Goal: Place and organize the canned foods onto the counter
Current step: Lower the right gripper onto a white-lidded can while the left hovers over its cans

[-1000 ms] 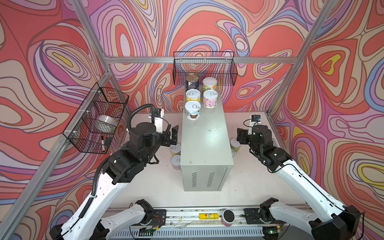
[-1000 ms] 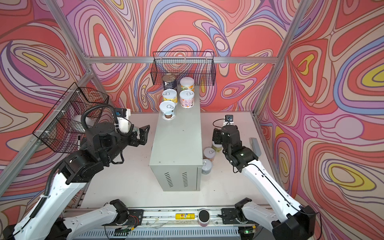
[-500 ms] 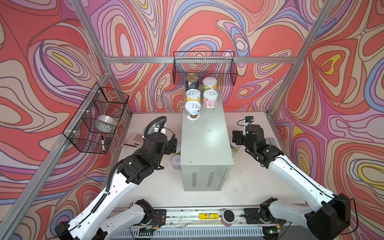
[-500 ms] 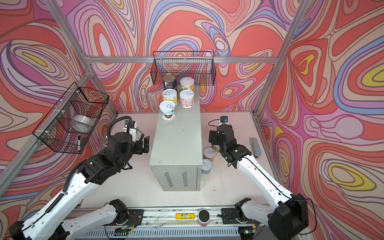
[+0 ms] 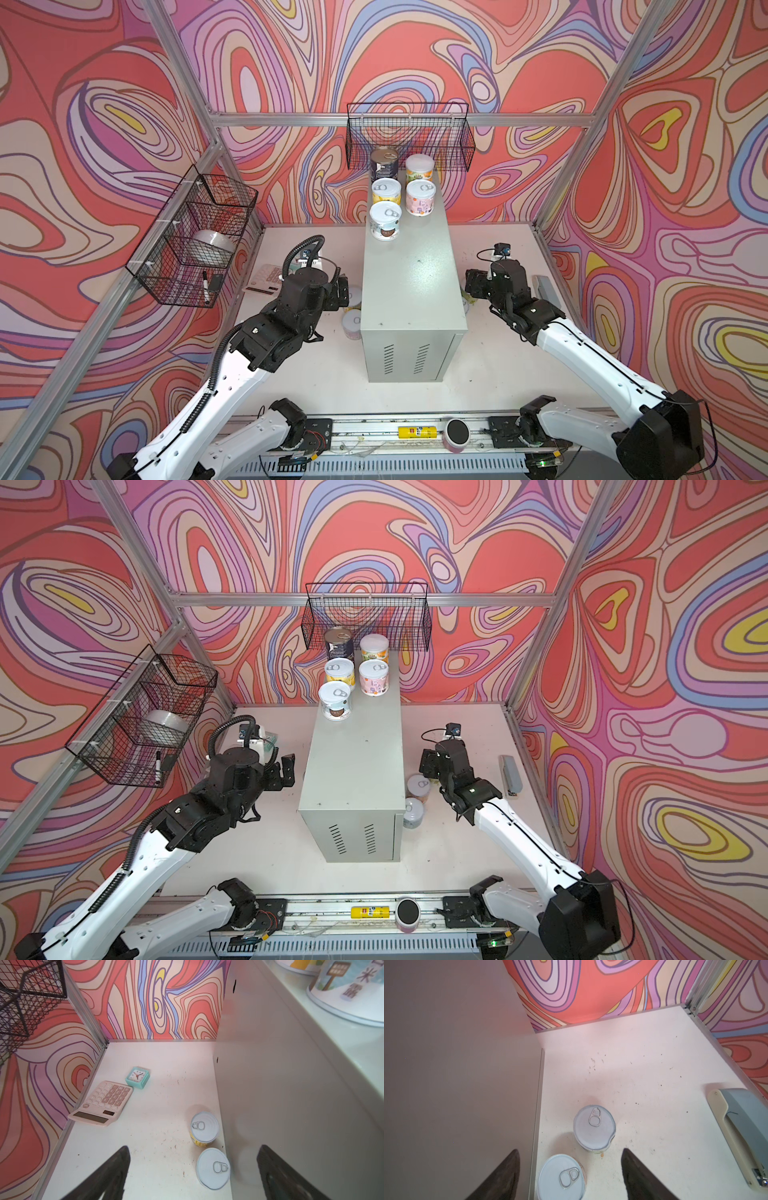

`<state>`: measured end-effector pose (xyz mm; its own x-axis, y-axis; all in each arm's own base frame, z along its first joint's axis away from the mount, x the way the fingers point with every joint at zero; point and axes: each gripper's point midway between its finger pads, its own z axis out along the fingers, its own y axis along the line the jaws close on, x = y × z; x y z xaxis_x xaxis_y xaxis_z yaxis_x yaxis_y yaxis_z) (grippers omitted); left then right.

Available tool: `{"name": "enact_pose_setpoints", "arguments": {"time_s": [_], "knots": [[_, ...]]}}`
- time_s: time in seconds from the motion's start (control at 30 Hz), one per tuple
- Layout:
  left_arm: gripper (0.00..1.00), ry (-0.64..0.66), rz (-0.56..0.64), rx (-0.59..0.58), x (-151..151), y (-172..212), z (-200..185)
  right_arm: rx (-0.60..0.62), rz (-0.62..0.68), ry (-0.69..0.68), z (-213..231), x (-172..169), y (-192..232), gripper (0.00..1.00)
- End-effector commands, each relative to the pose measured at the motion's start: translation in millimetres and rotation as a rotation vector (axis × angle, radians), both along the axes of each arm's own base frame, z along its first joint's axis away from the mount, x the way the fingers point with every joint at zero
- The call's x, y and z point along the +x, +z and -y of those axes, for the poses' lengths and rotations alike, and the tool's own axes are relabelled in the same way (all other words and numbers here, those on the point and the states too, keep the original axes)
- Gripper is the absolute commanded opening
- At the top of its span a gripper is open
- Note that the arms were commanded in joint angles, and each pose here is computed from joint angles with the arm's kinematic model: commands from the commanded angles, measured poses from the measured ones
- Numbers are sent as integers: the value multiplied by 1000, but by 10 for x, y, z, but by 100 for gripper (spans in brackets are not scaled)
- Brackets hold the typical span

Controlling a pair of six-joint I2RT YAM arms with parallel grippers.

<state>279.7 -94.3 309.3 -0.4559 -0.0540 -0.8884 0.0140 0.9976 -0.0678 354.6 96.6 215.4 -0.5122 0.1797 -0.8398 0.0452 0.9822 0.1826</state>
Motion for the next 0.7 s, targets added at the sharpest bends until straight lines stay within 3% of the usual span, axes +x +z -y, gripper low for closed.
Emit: {"name": "enact_pose_setpoints", "arguments": {"time_s": [0.0,0.23,0.5,0.67], "knots": [[96,-7,-38,-43,28,-192,66,17,10,-3,38,-21,49,79],[94,-20,-65,-82,38,-500,143,42,24,-50,206,-35,-21,78],[94,-51,-21,-75,103,-561,125,104,-1,-53,178,-80,-217,78],[94,-74,-81,-103,178,-721,174,107,-11,-88,245,-137,-250,77]]}}
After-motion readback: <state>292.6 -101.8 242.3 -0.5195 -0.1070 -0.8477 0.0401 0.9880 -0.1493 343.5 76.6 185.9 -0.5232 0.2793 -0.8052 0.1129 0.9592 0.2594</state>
